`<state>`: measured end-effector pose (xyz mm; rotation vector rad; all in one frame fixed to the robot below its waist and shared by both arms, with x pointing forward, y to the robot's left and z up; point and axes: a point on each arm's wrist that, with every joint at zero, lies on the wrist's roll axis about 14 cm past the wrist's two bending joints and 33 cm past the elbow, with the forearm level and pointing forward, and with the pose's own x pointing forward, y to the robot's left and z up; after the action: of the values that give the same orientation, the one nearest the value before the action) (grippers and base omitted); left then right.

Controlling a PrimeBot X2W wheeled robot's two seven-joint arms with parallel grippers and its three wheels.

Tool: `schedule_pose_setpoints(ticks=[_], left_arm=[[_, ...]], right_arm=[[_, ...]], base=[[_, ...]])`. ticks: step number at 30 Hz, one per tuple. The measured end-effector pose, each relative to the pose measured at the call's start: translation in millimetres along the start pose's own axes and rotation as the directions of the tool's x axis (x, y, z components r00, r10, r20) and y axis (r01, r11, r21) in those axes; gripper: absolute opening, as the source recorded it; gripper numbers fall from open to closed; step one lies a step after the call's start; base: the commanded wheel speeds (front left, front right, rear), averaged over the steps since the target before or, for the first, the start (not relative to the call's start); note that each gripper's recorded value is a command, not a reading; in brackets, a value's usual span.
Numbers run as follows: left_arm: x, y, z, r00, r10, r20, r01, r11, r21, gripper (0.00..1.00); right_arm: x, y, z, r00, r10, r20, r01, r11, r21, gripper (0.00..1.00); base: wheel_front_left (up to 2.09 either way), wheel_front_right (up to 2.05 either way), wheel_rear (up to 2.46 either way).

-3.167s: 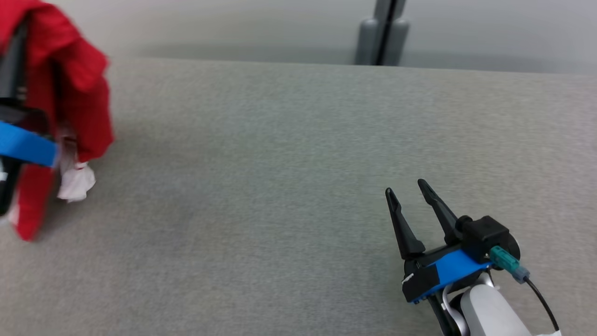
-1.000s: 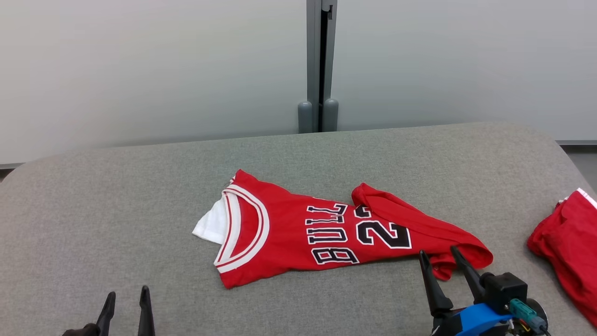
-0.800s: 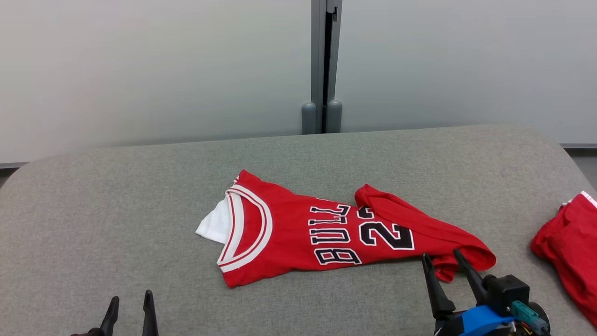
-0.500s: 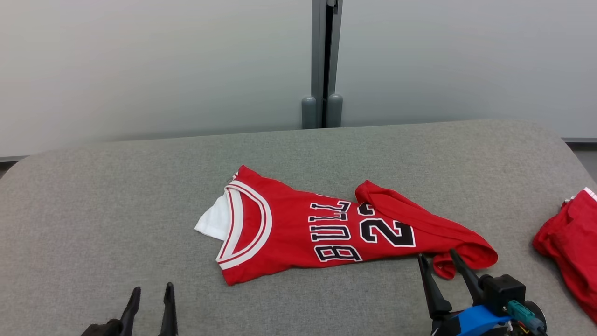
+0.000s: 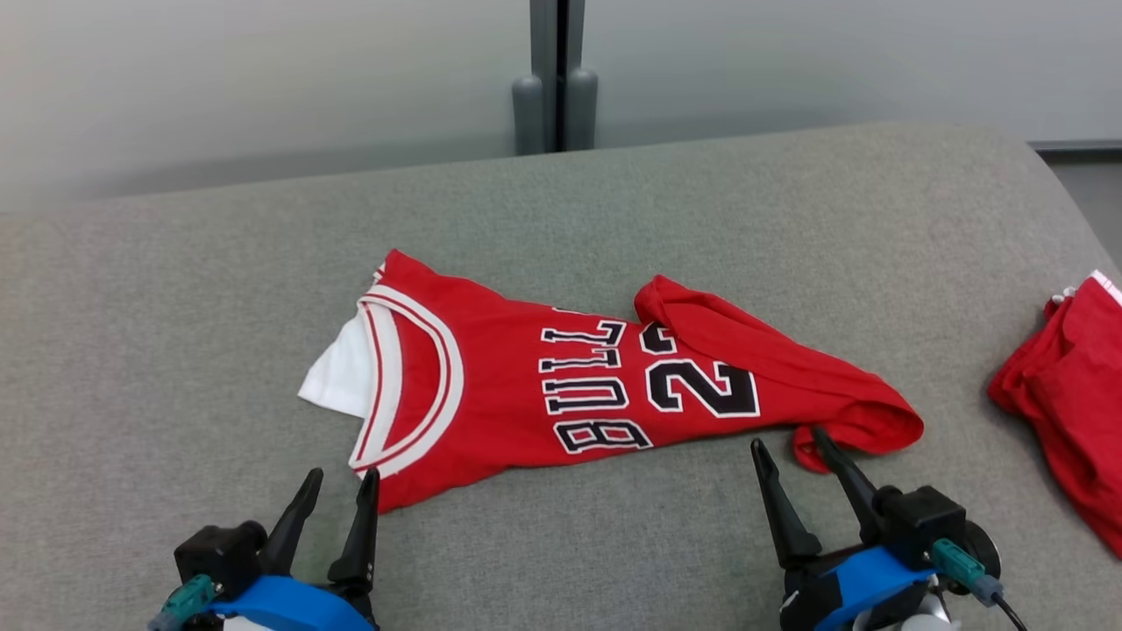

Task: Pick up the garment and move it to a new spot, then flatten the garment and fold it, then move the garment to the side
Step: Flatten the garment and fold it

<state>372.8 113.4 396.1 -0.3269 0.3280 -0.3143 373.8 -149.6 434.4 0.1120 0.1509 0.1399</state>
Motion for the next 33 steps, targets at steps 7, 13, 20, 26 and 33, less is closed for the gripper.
schedule_pose_setpoints(ticks=[7, 13, 20, 26, 33], left_arm=[[17.3, 1.3, -13.9, 0.996, -0.042, -0.074, 0.039, 0.998, -0.049, 1.0], [21.5, -2.1, -24.2, 0.99, -0.072, -0.12, 0.061, 0.994, -0.088, 1.0], [24.2, -21.3, -23.0, 0.979, -0.154, -0.133, 0.141, 0.985, -0.1, 0.0], [24.8, -39.8, 3.6, 0.973, -0.223, -0.063, 0.221, 0.975, -0.04, 0.0], [5.2, -90.3, 70.6, 0.921, -0.367, 0.13, 0.353, 0.928, 0.115, 0.0]], right_arm=[[6.1, -7.0, -3.8, 1.0, -0.016, -0.011, 0.016, 1.0, -0.005, 1.0], [5.9, -11.5, -6.7, 0.999, -0.029, -0.02, 0.029, 1.0, -0.012, 1.0], [5.3, -13.2, -6.8, 0.999, -0.034, -0.021, 0.034, 0.999, -0.012, 1.0], [3.7, -12.0, -0.7, 0.999, -0.032, -0.003, 0.031, 0.999, -0.012, 1.0], [-4.6, -7.5, 10.5, 0.999, -0.026, 0.032, 0.026, 1.0, 0.007, 1.0]], base=[[0.0, 0.0, 0.0], [0.0, 0.0, 0.0], [0.0, 0.0, 0.0], [0.0, 0.0, 0.0], [0.0, 0.0, 0.0]])
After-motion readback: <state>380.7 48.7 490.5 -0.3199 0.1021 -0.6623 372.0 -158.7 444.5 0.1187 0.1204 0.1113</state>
